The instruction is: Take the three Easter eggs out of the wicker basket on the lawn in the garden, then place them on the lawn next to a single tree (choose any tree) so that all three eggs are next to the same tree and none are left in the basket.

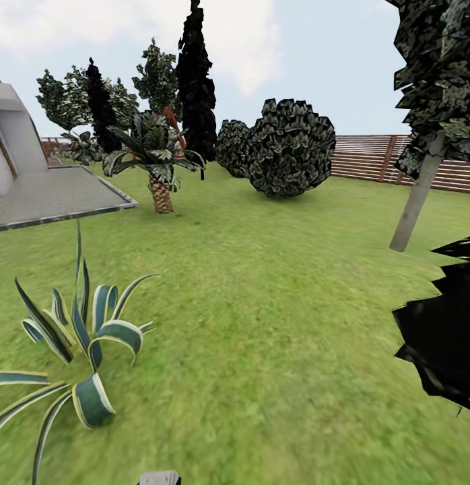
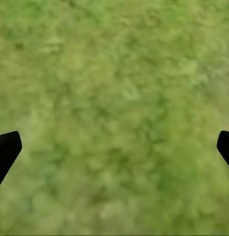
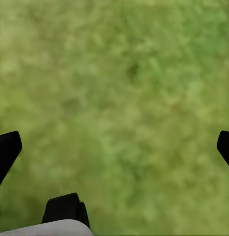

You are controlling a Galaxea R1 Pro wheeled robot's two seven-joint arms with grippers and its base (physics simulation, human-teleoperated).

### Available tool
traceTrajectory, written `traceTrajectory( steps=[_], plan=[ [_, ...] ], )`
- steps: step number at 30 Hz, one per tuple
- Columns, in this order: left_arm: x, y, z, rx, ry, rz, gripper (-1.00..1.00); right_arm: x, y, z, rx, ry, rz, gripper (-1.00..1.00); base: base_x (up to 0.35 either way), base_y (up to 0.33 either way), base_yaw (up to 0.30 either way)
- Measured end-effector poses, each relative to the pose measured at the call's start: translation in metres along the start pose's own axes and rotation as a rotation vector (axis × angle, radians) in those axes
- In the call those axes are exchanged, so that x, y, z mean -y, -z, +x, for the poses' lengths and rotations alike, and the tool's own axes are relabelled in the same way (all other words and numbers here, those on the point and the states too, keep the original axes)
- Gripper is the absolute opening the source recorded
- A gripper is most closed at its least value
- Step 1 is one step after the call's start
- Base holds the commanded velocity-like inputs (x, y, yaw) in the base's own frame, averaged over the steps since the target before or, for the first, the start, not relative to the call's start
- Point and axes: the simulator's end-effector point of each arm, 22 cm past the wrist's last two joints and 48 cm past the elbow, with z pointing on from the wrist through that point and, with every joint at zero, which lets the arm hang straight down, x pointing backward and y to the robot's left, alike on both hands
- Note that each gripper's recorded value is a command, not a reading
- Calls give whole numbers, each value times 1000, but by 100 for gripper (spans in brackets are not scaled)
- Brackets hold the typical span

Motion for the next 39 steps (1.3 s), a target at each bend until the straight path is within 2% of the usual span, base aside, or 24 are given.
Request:
traceTrajectory(
  steps=[16, 39],
  plan=[
    [0, 0, 0, 0, 0, 0, 100, 0, 0, 0, 0, 0, 0, 100, 330, 1, 0],
    [0, 0, 0, 0, 0, 0, 100, 0, 0, 0, 0, 0, 0, 100, 328, 78, 0]
  ],
)
